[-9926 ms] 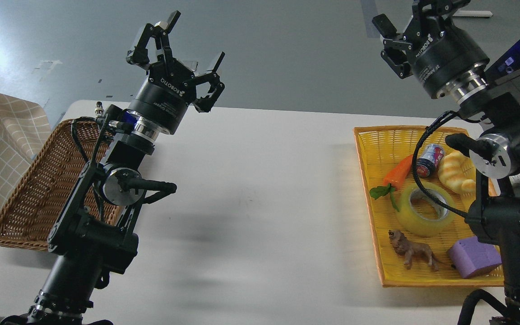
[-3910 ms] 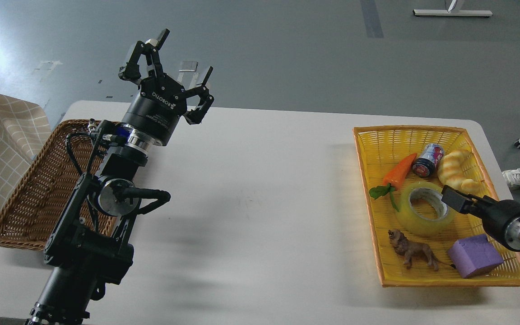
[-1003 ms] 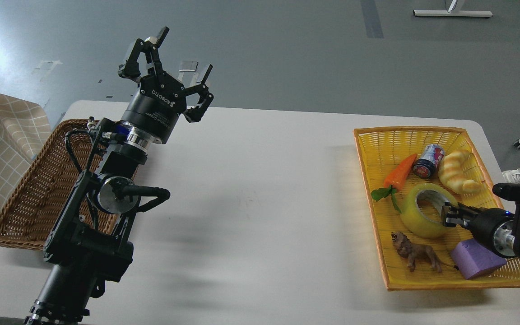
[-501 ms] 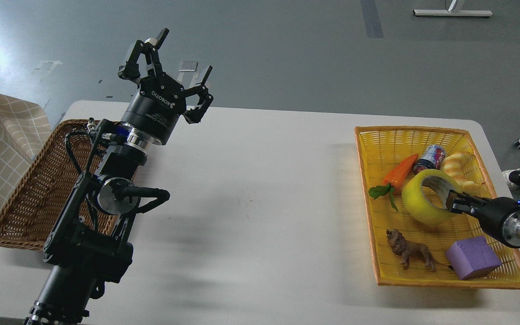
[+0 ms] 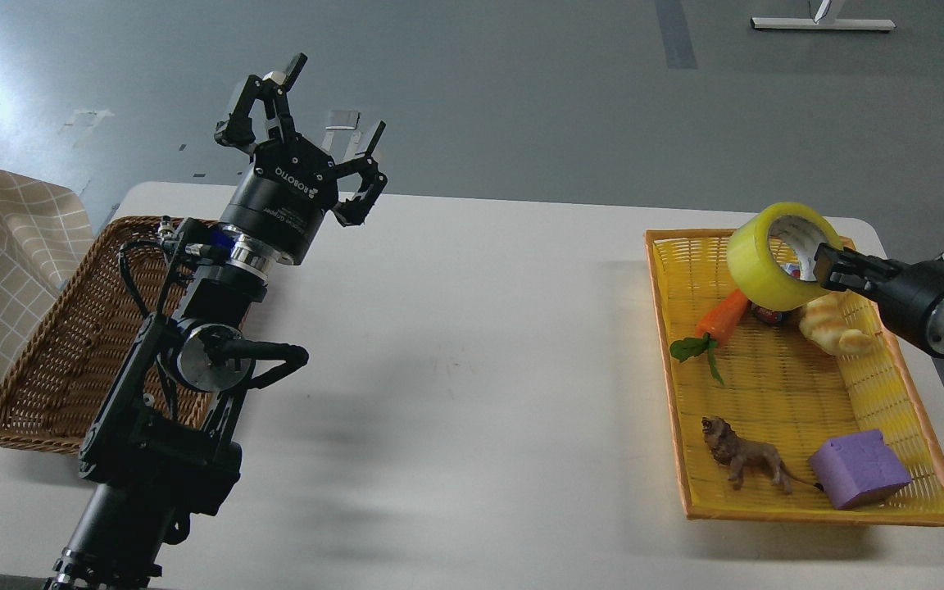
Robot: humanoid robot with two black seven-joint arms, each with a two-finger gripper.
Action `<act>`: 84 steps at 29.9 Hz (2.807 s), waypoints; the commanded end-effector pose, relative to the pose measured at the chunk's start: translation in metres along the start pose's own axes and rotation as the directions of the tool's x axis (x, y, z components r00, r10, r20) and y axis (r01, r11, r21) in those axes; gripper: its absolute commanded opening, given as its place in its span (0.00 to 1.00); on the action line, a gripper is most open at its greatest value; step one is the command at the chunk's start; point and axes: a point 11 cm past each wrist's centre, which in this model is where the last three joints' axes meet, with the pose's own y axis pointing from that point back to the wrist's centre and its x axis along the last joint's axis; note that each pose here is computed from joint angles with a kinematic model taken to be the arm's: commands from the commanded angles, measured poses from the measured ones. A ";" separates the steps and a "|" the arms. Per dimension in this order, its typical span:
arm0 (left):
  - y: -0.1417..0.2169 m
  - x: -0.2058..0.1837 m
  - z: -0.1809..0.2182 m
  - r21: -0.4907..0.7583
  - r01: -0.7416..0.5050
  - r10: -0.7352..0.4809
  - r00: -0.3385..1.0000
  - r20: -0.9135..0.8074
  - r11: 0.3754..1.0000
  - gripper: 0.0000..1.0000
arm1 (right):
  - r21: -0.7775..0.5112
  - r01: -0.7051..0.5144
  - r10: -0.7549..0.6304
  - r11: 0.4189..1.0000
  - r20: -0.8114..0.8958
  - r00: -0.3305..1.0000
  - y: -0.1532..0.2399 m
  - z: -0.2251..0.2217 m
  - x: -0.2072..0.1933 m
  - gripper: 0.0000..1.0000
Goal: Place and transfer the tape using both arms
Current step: 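Lift the tape roll and carry it toward the table center, then lower the tape roll onto the table and open the right gripper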
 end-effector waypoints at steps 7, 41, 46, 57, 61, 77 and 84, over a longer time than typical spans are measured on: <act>0.000 0.000 -0.001 0.002 0.000 0.000 1.000 -0.001 1.000 0.98 | 0.170 0.045 -0.036 0.984 -0.060 0.998 -0.040 -0.084 -0.004 0.00; 0.003 0.009 0.013 -0.038 -0.025 0.025 1.000 0.005 0.999 0.98 | 0.345 0.369 -0.311 0.863 -0.213 0.926 -0.103 -0.255 -0.126 0.00; 0.004 0.012 0.018 -0.050 -0.034 0.034 0.999 0.007 0.998 0.98 | 0.333 0.396 -0.329 0.855 -0.241 0.913 -0.102 -0.254 -0.139 0.00; 0.006 0.017 0.023 -0.064 -0.046 0.046 0.999 0.010 0.997 0.98 | 0.304 0.415 -0.343 0.857 -0.263 0.902 -0.103 -0.246 -0.152 0.00; 0.006 0.017 0.023 -0.064 -0.044 0.045 0.999 0.010 0.997 0.98 | 0.305 0.414 -0.343 0.858 -0.262 0.902 -0.103 -0.246 -0.151 0.00; 0.008 0.018 0.022 -0.060 -0.048 0.048 0.999 0.010 0.997 0.98 | 0.304 0.425 -0.363 0.852 -0.241 0.900 -0.101 -0.243 -0.159 0.26; 0.009 0.019 0.022 -0.061 -0.049 0.050 0.999 0.010 0.997 0.98 | 0.302 0.443 -0.386 0.844 -0.233 0.893 -0.100 -0.239 -0.170 0.65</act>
